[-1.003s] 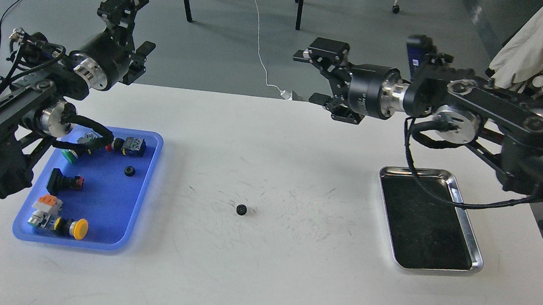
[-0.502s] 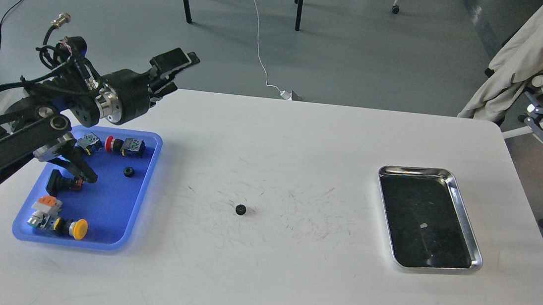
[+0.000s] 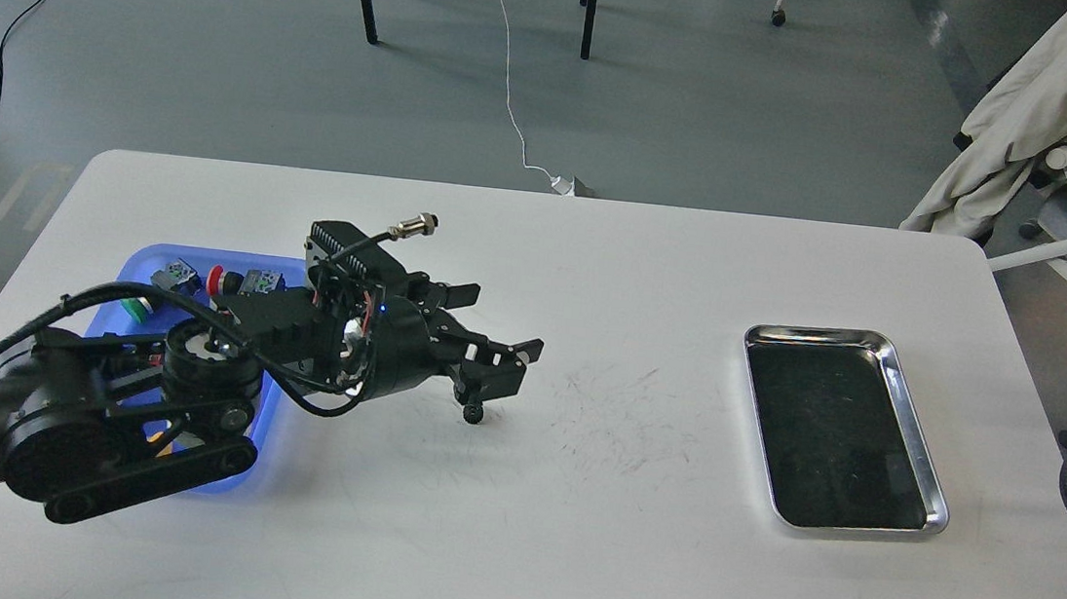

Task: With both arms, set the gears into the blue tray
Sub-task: 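Reach the left gripper to the black part and grasp it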

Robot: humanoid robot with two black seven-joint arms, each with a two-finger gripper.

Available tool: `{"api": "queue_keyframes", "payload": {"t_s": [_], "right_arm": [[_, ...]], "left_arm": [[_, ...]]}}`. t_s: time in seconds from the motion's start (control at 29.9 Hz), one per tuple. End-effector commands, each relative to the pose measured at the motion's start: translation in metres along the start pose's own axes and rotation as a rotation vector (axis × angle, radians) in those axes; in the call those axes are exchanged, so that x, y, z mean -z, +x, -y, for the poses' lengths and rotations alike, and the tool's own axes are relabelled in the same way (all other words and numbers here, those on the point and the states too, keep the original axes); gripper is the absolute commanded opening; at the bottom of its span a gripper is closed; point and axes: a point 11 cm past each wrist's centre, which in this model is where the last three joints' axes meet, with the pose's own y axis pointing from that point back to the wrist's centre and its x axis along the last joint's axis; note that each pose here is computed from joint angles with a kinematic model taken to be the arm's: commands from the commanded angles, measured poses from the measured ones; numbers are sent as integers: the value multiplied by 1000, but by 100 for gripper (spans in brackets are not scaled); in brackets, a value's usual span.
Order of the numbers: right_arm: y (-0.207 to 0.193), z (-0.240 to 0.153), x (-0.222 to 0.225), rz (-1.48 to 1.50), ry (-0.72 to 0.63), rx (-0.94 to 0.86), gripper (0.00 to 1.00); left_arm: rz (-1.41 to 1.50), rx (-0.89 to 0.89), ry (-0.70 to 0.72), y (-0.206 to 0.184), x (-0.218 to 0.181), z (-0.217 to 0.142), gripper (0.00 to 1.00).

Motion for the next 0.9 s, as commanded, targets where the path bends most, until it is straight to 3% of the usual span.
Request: {"api": "queue_keyframes", "payload": {"t_s": [0.0, 0.17, 0.47, 0.74, 0.87], "right_arm": [[0, 1, 1, 3, 7, 0, 98], [0, 1, 4, -5, 9, -1, 98], [0, 0, 8, -14, 13, -4, 98], [3, -1, 11, -38, 15, -16, 98], [3, -1, 11, -38, 15, -16, 98]], "left_arm": [[69, 36, 17, -21, 0, 5, 98], [94, 68, 75, -57, 15, 6, 97], [47, 64, 90, -83, 15, 21, 92], [46, 66, 83, -86, 11, 23, 64], [39, 80, 88, -93, 12, 20, 42]]}}
